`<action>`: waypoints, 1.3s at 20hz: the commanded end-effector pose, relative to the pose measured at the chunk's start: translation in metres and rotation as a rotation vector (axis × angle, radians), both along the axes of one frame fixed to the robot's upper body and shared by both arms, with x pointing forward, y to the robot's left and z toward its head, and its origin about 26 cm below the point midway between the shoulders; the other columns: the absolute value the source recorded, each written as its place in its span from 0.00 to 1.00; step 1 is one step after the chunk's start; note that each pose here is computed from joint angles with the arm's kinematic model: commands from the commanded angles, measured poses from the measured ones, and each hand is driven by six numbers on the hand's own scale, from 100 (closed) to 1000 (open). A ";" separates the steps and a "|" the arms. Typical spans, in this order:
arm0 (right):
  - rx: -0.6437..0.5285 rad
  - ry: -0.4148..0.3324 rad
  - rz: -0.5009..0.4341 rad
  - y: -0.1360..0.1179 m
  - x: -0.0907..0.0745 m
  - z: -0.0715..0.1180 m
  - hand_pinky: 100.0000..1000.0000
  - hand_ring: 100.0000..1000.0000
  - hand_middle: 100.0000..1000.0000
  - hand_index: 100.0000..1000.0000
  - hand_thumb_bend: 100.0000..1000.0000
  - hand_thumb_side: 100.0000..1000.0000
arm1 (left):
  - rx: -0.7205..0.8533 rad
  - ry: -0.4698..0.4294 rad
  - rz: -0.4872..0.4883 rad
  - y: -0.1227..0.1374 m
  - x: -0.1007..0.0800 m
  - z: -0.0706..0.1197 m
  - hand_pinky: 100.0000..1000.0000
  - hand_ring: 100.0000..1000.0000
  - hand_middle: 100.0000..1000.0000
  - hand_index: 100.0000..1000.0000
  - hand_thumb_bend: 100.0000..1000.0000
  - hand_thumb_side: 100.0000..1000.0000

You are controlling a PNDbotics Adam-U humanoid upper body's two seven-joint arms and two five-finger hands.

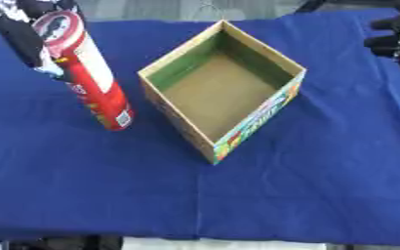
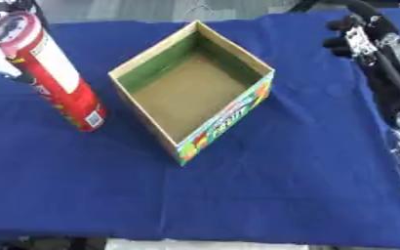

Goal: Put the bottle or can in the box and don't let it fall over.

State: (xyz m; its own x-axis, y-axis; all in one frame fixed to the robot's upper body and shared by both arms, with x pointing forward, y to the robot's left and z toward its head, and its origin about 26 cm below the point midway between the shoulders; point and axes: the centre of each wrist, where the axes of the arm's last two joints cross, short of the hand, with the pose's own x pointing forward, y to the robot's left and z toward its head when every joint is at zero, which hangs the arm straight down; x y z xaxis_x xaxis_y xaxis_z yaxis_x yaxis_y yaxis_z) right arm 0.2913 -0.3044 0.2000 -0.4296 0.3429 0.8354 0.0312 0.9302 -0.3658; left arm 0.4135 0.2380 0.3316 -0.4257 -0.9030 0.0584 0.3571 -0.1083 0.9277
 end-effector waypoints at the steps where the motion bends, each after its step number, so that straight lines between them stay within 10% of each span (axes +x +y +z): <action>1: -0.004 -0.028 0.008 0.001 -0.003 0.008 0.82 0.74 0.76 0.99 0.00 0.75 | -0.012 -0.070 0.017 0.006 -0.006 0.018 0.17 0.45 0.54 0.61 0.26 0.00; 26: -0.009 -0.021 -0.009 -0.003 -0.005 0.007 0.82 0.74 0.76 0.99 0.00 0.74 | -0.104 -0.258 -0.008 0.015 -0.035 0.081 0.01 0.41 0.47 0.55 0.30 0.00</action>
State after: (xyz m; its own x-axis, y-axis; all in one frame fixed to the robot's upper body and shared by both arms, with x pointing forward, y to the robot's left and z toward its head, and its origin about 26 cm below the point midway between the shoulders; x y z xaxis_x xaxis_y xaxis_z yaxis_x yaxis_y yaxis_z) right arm 0.2895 -0.3063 0.1955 -0.4146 0.3379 0.8450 0.0356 0.9338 -0.3559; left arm 0.3888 0.2436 0.3909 -0.4565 -0.8881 0.0544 0.1692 -0.0267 0.9852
